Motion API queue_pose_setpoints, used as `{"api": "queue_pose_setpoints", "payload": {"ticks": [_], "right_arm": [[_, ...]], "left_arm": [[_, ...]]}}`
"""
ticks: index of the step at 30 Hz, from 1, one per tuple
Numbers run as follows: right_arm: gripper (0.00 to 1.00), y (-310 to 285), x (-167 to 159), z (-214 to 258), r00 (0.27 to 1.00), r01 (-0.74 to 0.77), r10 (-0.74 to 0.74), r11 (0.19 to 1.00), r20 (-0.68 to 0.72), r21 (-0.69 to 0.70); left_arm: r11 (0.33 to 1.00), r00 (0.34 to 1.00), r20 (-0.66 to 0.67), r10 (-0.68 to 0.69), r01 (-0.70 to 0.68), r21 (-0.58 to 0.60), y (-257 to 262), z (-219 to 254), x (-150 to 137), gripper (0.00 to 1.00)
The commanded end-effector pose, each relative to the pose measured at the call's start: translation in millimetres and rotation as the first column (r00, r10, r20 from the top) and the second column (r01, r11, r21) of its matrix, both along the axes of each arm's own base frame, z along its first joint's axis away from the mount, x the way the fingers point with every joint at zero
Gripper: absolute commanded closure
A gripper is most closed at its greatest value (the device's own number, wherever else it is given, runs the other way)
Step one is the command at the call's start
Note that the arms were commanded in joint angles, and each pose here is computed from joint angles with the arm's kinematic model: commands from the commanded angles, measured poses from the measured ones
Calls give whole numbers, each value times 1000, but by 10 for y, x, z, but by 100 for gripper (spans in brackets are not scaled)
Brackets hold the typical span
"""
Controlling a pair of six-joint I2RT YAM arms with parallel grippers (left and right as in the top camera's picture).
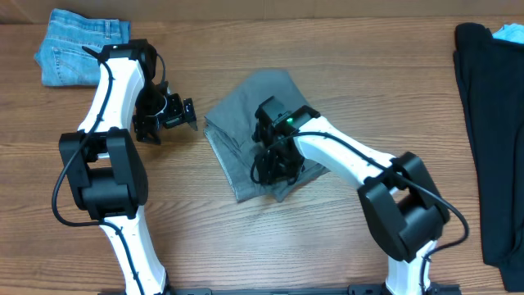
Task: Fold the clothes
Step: 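Fold the shorts upward with the right gripper and press flat, then release the shorts and lift the right gripper away to the upper right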
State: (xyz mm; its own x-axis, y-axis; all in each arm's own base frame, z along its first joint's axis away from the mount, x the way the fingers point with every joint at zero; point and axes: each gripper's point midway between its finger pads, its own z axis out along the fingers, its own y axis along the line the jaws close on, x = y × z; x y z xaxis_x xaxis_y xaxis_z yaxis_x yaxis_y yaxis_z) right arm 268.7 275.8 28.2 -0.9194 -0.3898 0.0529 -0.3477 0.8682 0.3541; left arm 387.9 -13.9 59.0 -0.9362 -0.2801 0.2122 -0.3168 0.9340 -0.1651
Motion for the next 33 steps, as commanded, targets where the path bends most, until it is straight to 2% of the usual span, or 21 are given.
{"api": "queue_pose_setpoints", "payload": {"ticks": [1,7,8,11,14,15,16,17,18,21,25,31,33], "right_arm": [[79,164,-182,9,994,18,-10,997,-106,74],[96,441,-331,59,993,-22,38,990,-111,140],[96,463,-321,64,994,-14,29,990,-108,143],[96,492,-180,197,998,15,-7,989,-54,146],[96,374,138,543,994,42,-53,993,97,113],[92,275,279,708,983,65,-79,994,165,87],[81,180,399,851,970,89,-102,994,220,66],[50,74,517,994,955,118,-126,992,270,48],[0,-96,690,1198,928,166,-168,986,332,34],[0,-409,965,1498,887,256,-256,965,385,51],[0,-1026,1333,1712,817,427,-426,900,389,87],[0,-1830,1578,1722,730,592,-601,794,326,140],[0,-2121,1606,1712,691,646,-650,752,317,134]], "left_arm": [[1000,998,60,-24,25,-14,-51,173,67,0],[1000,998,63,-24,25,-15,-53,173,75,0],[1000,998,63,-24,25,-15,-56,173,74,0],[999,998,62,-25,27,-20,-64,175,71,0],[995,996,76,-47,54,-83,-167,202,77,0],[989,994,91,-64,75,-127,-241,225,89,0],[983,992,104,-75,91,-157,-299,242,100,0],[980,991,108,-79,97,-173,-332,253,103,0],[980,992,99,-81,98,-174,-340,255,80,0],[980,995,67,-78,89,-179,-343,266,8,0],[979,996,28,-81,85,-183,-357,315,-102,0],[978,992,62,-114,123,-171,-537,495,-147,0],[985,991,75,-110,119,-123,-585,589,-171,0]]}}
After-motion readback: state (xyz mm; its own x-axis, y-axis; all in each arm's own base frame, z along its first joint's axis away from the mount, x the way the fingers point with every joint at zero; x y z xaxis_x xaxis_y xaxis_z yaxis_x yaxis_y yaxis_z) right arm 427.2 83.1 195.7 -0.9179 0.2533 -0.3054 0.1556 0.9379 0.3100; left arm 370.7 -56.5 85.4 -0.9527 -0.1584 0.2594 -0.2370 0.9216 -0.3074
